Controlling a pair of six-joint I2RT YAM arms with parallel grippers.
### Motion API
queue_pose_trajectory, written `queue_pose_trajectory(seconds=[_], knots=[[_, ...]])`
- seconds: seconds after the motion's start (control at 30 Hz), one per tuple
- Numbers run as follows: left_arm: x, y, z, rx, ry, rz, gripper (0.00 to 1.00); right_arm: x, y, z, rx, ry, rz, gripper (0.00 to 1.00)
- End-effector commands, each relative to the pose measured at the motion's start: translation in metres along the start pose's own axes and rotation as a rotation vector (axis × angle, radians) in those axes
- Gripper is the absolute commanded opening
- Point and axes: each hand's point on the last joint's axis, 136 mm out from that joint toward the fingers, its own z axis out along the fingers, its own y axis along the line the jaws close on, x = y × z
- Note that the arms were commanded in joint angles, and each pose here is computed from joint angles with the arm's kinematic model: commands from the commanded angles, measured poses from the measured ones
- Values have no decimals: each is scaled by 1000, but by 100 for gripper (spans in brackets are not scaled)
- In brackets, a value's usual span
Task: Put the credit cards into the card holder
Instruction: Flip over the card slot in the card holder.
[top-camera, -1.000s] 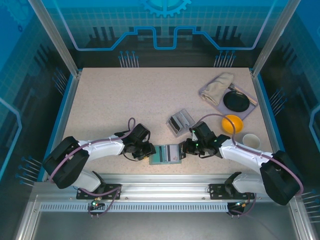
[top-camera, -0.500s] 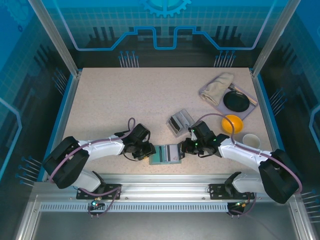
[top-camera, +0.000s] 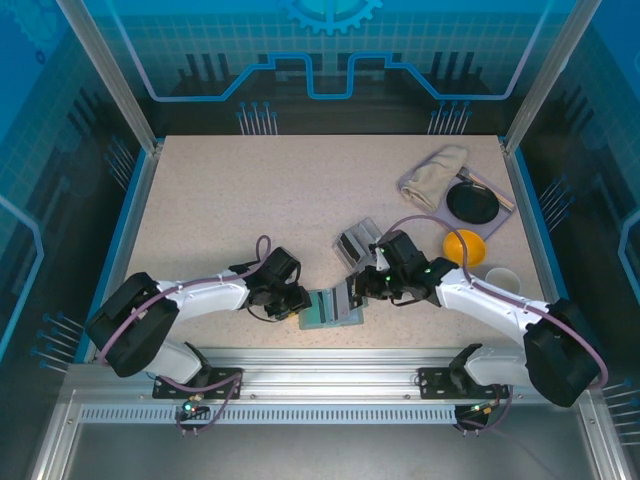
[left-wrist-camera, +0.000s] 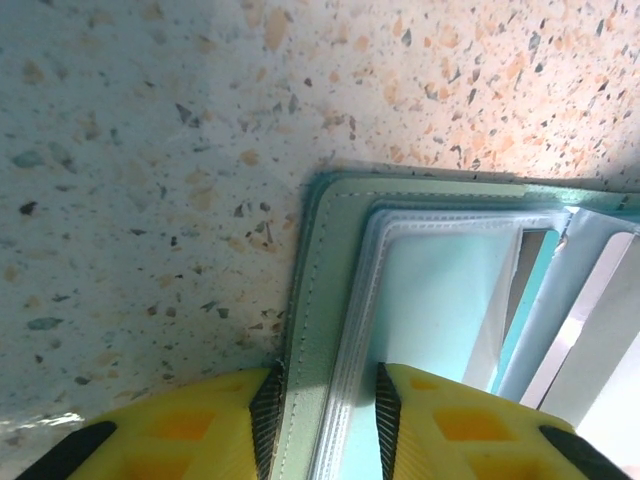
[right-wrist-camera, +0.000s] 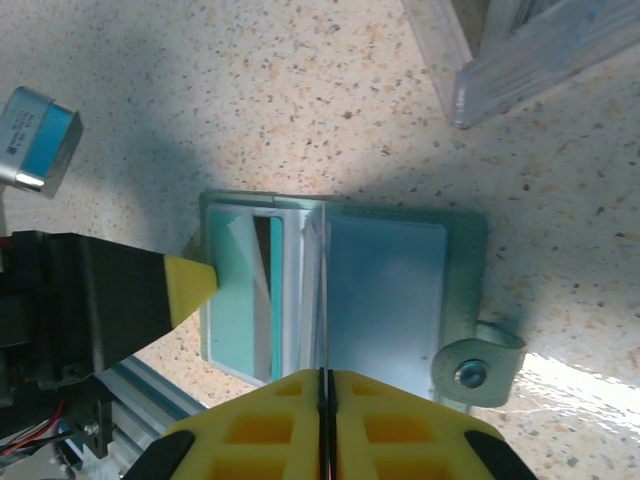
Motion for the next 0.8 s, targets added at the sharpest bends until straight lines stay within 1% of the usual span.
queue_pose_trajectory(seconds=[0.0,0.2,0.4,0.57,0.77], knots=[[3,-11,13,38,15,21,33,1,17,1,-45,34,-34,11],[3,-14,13,53,15,25,32,4,31,12,-77,70,-57,11],[3,-18,12,63,13,29,32,5,29,18,-57,90,-60,11],[2,-16,10,53,3,27,32,6,19,18,-9,88,-60,11],[0,-13,6,54,-20,26,32,11,30,24,-73,135,-63,11]])
